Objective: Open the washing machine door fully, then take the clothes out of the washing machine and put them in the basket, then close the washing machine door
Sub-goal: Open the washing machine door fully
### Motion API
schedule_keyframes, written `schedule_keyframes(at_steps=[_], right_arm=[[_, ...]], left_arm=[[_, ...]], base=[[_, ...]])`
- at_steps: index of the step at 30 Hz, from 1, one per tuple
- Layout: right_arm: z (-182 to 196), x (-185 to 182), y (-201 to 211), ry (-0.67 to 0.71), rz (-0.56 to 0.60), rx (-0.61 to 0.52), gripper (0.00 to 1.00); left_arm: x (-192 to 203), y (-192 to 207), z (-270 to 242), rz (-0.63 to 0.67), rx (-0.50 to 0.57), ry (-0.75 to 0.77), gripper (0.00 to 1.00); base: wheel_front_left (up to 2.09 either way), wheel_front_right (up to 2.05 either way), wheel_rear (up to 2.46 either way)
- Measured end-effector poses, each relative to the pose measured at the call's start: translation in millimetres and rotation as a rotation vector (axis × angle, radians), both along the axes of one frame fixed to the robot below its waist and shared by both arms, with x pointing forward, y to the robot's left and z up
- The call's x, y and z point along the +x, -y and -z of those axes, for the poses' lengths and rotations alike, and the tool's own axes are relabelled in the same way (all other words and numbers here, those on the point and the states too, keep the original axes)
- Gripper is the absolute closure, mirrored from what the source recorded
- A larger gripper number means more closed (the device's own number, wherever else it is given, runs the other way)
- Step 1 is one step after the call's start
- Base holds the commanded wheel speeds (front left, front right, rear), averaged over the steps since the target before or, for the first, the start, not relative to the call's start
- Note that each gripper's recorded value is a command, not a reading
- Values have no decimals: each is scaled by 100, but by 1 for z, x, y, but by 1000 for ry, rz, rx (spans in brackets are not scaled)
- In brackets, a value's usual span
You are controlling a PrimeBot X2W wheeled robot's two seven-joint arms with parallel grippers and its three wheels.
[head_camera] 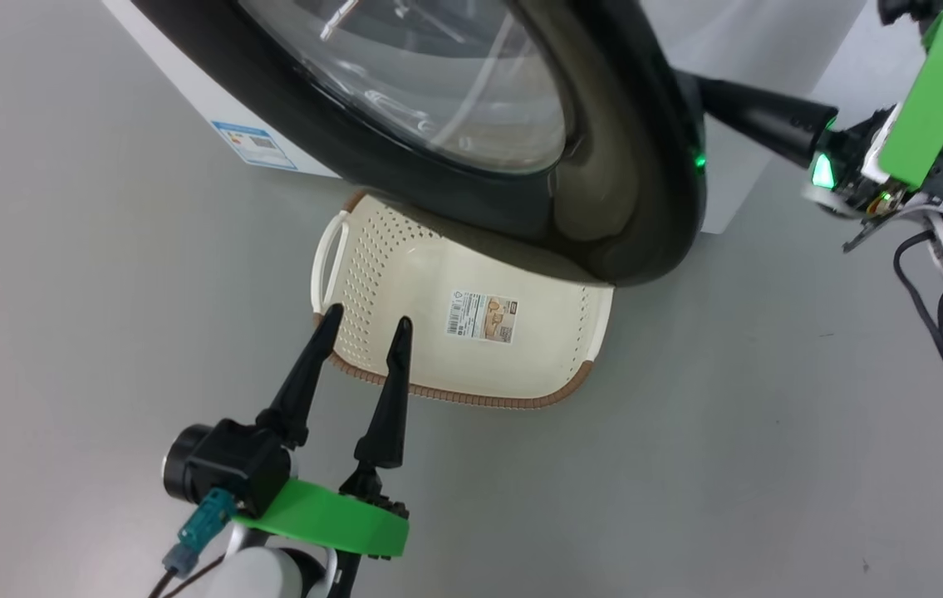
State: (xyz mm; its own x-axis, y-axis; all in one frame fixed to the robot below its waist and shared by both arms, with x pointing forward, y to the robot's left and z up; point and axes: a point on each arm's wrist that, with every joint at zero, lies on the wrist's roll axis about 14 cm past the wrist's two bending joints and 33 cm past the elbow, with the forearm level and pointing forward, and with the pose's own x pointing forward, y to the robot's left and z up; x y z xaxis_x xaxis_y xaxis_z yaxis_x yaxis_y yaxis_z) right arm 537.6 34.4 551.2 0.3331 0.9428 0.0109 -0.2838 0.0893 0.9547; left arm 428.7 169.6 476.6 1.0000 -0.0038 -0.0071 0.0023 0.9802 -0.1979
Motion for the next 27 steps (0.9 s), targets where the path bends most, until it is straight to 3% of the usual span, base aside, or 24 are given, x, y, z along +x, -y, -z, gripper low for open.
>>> schedule_keyframes(at_steps=[11,20,22,27], right_arm=[[2,-32,-12,-15,-88,-8,100],[1,-29,-12,-2,-42,-9,100],[-2,-26,-9,5,-14,-6,79],[12,-27,6,-14,55,-41,50]], left_arm=[[-7,0,-6,0,4,13,0],[-12,0,-7,6,-1,15,0],[-12,0,-9,7,-1,20,0],[-13,1,-12,15,-5,29,0]], base=[[0,0,0],[0,0,0],[0,0,0],[0,0,0]])
